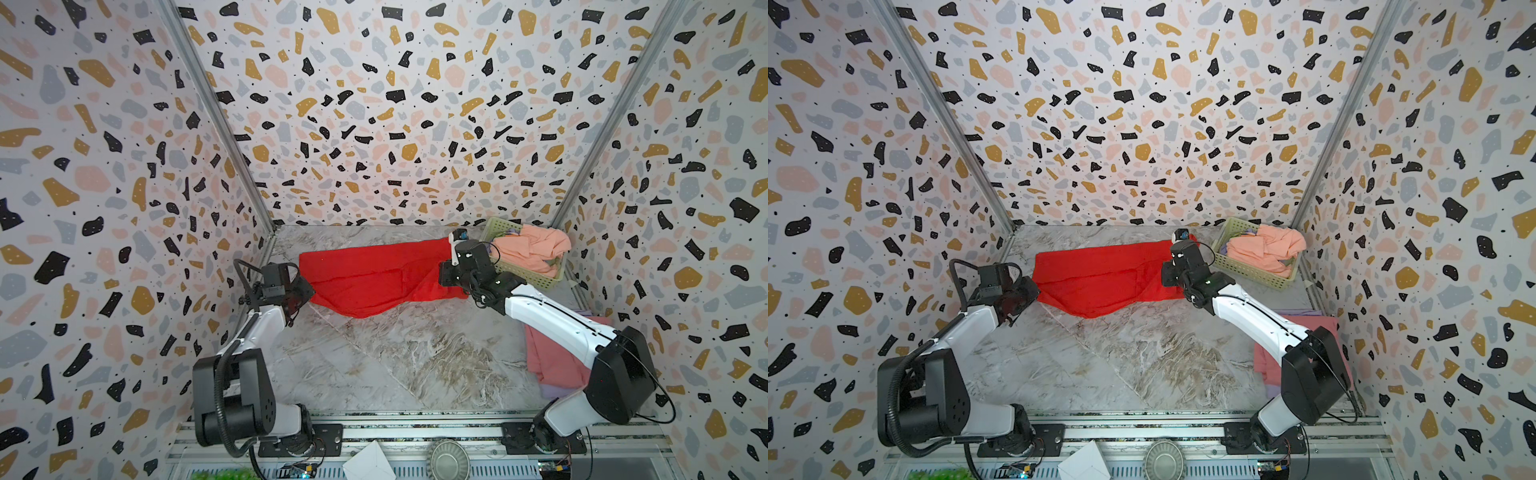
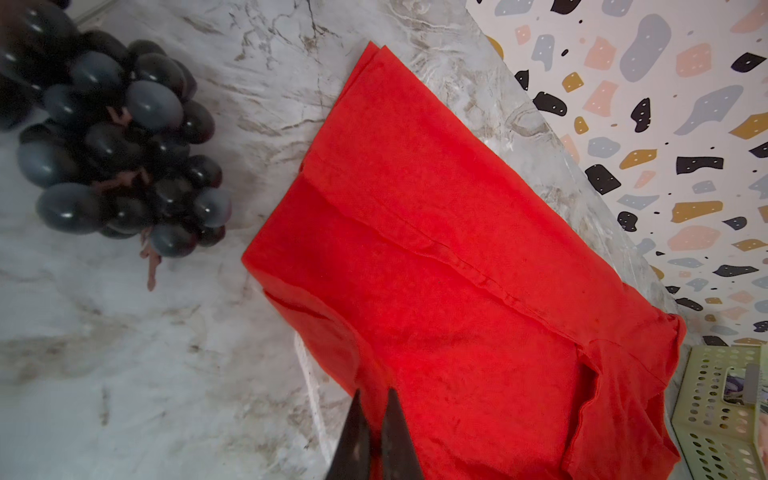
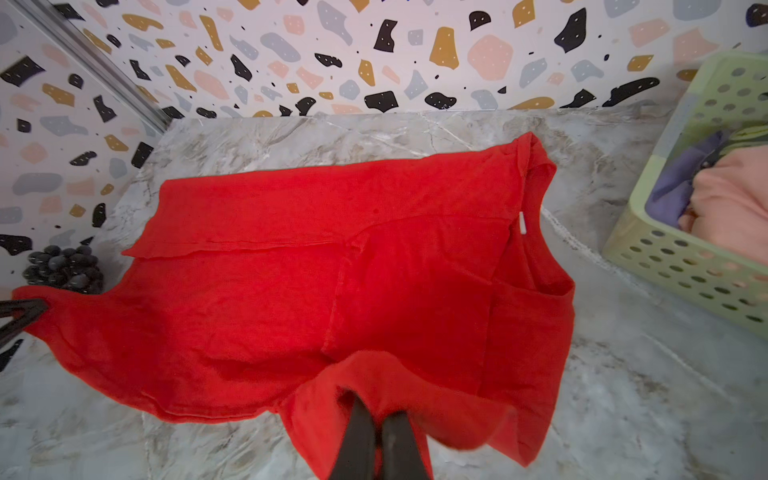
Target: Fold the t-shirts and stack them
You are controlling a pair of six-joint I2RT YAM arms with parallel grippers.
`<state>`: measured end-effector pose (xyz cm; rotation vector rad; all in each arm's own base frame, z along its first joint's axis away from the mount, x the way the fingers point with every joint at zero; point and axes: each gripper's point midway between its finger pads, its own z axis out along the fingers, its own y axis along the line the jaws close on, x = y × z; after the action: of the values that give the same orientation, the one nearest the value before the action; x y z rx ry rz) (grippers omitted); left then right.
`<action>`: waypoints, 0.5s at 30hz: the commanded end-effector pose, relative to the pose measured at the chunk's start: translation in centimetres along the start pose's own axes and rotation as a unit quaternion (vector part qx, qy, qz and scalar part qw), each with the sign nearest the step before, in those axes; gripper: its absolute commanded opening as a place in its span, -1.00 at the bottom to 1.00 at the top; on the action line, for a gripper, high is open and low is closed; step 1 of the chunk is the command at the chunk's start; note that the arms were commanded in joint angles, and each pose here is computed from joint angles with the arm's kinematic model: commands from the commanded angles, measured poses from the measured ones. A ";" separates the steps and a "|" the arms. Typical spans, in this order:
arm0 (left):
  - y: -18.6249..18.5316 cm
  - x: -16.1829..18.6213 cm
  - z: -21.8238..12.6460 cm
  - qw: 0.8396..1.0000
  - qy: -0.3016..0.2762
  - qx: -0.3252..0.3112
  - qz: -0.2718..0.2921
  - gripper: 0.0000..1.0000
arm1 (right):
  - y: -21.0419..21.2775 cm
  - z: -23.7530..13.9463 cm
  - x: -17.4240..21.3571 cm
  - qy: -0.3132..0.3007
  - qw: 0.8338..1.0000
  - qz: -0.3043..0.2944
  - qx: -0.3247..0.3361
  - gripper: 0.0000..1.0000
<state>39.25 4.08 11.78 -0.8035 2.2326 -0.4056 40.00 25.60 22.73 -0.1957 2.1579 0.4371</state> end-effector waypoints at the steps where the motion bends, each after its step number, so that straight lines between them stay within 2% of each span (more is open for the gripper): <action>1: -1.3 -2.4 0.7 1.000 -0.019 0.015 0.014 -1.00 | 1.1 0.9 -3.3 -0.031 0.998 -0.029 -0.035 -1.00; 8: -1.0 -4.7 3.3 0.999 -0.022 -0.006 0.025 -1.00 | -0.7 4.0 -6.9 -0.056 0.998 -0.019 -0.020 -1.00; 15: -1.2 -6.0 5.4 1.000 -0.020 0.006 0.018 -1.00 | -2.5 7.4 -8.7 -0.058 0.998 0.003 -0.014 -1.00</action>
<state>45.21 6.35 10.34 -0.8019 2.2497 -0.3750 50.13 25.79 22.52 -0.1867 2.1054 0.4387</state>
